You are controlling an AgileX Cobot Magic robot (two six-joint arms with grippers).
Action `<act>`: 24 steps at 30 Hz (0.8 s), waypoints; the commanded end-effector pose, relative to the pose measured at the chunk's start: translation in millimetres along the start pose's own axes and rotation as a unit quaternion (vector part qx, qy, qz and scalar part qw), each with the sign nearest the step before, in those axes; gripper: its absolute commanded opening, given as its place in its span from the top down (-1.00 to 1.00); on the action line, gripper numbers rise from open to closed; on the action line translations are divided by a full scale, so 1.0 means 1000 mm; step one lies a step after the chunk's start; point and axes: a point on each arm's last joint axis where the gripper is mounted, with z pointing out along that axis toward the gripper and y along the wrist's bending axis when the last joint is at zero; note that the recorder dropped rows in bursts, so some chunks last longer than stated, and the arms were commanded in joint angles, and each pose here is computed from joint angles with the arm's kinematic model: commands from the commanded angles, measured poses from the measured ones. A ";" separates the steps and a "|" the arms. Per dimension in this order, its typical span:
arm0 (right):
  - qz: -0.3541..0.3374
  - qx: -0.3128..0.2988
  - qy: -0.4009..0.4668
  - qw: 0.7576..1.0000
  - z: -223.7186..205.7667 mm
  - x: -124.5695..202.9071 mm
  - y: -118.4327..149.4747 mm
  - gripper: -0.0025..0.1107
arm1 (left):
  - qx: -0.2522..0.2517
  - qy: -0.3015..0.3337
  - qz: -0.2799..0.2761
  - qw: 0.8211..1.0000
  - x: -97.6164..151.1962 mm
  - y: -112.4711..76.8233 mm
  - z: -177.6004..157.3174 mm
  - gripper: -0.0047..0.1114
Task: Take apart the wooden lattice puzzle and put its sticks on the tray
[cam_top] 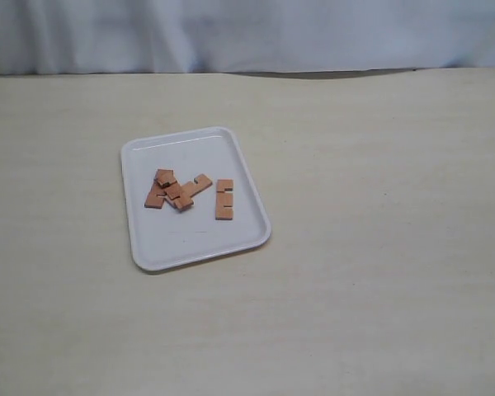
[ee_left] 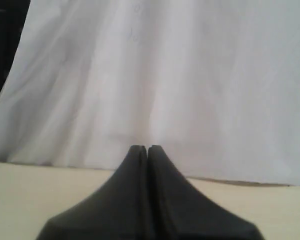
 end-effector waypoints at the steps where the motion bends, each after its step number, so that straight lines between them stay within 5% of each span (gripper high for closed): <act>1: 0.001 0.004 -0.001 1.000 0.001 0.000 -0.001 0.87 | -0.010 0.025 -0.001 1.000 0.036 0.008 0.005 0.92; 24: 0.001 0.004 -0.001 1.000 0.001 0.000 -0.001 0.87 | -0.022 0.119 0.006 0.993 0.060 0.011 0.003 0.92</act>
